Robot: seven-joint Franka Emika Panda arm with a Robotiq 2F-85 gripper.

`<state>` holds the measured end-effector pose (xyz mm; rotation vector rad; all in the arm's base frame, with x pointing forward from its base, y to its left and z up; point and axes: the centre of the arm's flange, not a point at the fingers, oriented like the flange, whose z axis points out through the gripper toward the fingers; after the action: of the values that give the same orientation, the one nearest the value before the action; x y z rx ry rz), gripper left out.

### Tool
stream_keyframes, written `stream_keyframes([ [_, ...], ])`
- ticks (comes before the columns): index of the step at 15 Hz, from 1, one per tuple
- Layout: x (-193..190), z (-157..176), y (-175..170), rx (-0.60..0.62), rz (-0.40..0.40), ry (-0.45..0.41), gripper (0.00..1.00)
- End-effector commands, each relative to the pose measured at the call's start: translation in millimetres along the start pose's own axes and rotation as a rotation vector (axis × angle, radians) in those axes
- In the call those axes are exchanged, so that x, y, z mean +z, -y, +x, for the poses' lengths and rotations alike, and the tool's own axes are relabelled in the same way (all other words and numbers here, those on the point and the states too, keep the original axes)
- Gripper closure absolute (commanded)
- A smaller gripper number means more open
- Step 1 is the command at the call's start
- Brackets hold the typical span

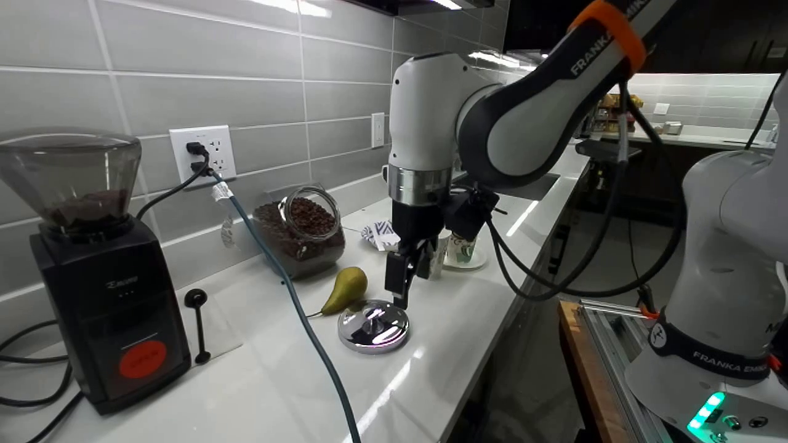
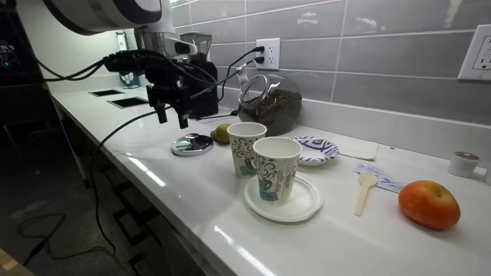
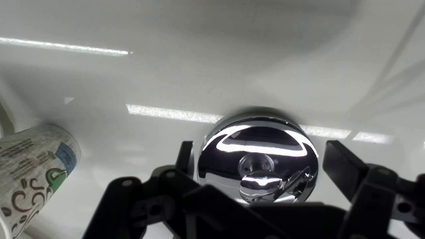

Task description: Pick up the lid from the counter and put it on the jar

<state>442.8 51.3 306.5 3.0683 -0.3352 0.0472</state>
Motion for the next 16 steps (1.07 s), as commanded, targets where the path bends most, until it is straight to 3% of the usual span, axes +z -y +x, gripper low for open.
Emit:
stream_keyframes([
  [1, 22, 18, 2, 0.080, 0.052, -0.020, 0.00],
  [7, 43, 37, 3, 0.142, 0.065, -0.040, 0.00],
  [12, 55, 47, 7, 0.171, 0.073, -0.058, 0.35],
  [16, 60, 52, 7, 0.186, 0.072, -0.073, 0.32],
])
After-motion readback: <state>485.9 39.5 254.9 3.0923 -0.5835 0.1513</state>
